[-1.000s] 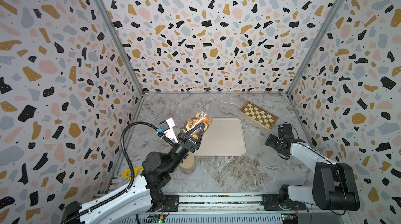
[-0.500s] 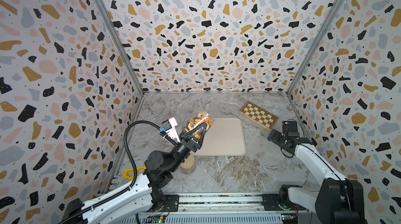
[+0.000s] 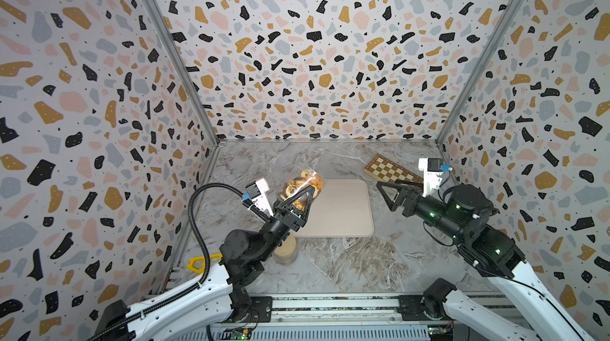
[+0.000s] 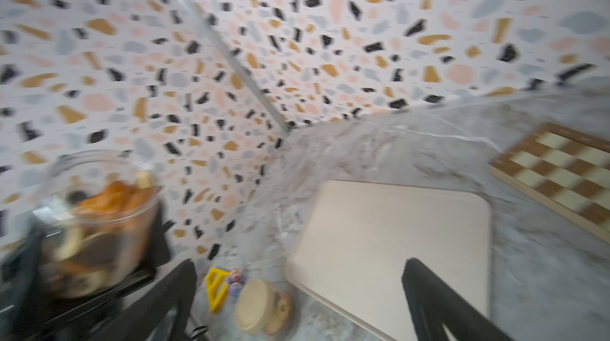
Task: Pour the cookies out of the jar
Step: Pour the cookies in the jar onto the tray.
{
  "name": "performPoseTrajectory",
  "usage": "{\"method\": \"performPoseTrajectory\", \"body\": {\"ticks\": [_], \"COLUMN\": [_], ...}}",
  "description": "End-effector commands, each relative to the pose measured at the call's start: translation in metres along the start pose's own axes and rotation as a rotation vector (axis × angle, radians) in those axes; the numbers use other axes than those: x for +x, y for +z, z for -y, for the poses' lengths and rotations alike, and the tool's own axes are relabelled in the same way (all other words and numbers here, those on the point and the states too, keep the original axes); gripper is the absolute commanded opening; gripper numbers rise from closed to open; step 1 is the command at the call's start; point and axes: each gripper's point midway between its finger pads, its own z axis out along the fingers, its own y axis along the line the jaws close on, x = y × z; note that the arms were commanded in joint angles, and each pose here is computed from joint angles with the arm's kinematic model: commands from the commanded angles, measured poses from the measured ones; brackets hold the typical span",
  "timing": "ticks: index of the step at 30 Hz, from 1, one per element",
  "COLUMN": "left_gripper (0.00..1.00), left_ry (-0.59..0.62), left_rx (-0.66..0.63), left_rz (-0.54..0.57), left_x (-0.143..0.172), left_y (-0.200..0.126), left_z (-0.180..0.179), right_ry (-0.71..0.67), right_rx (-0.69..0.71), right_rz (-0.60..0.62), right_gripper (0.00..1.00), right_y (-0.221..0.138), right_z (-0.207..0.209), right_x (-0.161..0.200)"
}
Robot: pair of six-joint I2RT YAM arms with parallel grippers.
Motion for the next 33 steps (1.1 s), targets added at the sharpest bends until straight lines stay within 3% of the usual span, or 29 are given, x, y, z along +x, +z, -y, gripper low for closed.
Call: {"method": "performPoseTrajectory", "body": {"ticks": [1, 10, 16, 22, 33], "left_gripper": [0.00, 0.00, 0.00, 0.00, 0.00], "left_ry": [-0.016, -0.018, -0.011, 0.080, 0.154], "left_rx": [0.128, 0.162, 0.186, 0.256, 0.282], "left_rz": [0.090, 0.090, 0.089, 0.057, 0.036], "left_x": [-0.026, -0.023, -0.022, -0.016, -0.008], "left_y": [0.000, 0.003, 0.003, 0.002, 0.005], "left_z": [0.033, 0.037, 0.040, 0.054, 0.057], "right_ry": [0.028, 0.053, 0.192, 0.277, 0.337], "right_rx": [-0.215, -0.385, -0.239, -0.153, -0.094], "right_rz": [0.041, 0.016, -0.014, -0.122, -0.240], "right_gripper": [1.00, 1.00, 1.00, 0.99, 0.99], "right_y": [-0.003, 0.014, 0.048, 0.079, 0.084], "right_z": [-0.061, -0.136, -0.127, -0.130, -0.123], "right_x": [-0.017, -0.018, -0.023, -0.012, 0.019]}}
